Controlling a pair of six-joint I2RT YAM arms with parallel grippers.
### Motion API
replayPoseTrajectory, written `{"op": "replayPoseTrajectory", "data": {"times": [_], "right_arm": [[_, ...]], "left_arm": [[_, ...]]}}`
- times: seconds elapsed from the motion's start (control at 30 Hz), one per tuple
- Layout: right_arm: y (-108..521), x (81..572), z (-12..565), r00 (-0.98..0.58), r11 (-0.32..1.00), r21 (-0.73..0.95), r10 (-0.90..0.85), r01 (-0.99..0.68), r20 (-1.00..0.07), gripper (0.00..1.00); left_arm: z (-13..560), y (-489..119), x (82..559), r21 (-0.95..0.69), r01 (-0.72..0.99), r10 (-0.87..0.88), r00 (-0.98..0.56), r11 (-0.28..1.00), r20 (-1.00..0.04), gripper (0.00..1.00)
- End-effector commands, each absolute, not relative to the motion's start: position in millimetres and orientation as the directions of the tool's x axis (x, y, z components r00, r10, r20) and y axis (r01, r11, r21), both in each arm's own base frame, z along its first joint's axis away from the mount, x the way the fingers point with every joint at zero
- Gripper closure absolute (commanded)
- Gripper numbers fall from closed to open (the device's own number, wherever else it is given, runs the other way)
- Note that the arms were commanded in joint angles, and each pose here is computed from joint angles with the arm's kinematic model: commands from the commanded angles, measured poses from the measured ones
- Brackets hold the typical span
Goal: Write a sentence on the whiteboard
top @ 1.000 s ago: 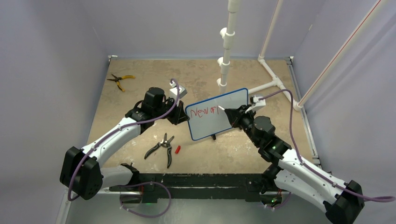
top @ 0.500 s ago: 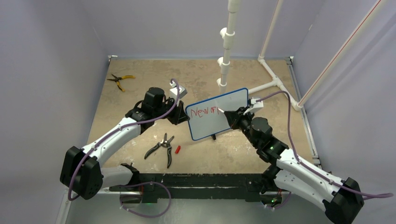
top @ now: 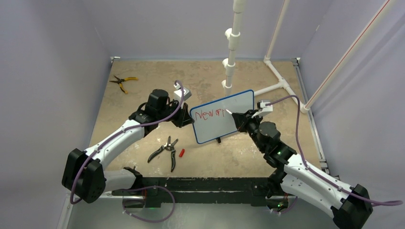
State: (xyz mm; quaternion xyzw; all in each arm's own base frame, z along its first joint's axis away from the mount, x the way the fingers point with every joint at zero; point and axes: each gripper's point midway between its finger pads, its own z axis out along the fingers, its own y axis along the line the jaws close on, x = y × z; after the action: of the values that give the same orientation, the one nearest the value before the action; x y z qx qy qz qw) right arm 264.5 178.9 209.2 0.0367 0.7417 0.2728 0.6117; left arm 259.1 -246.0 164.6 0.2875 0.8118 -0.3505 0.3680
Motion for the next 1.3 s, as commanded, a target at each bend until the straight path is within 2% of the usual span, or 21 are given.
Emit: {"op": "replayPoseTrajectory", "data": {"times": [0.0,1.0,1.27], "right_arm": [[174,269,217,-0.215,0.847,0.464,0.418,-0.259,-0.883,1.0],[192,271,231,-0.203,0.817,0.467,0.421,-0.338,-0.884,1.0],[184,274,226,-0.201,0.827,0.482,0.44,-0.288,-0.875,1.0]], "left_arm": [[167,-252,264,-0.363,0.736,0.194,-0.551,0.572,-0.812,1.0],[172,-250,263,-0.357,0.737,0.185,-0.541,0.573,-0.82,1.0],[172,-250,263,-0.358,0.737,0.185,-0.542,0.573,-0.82,1.0]]}}
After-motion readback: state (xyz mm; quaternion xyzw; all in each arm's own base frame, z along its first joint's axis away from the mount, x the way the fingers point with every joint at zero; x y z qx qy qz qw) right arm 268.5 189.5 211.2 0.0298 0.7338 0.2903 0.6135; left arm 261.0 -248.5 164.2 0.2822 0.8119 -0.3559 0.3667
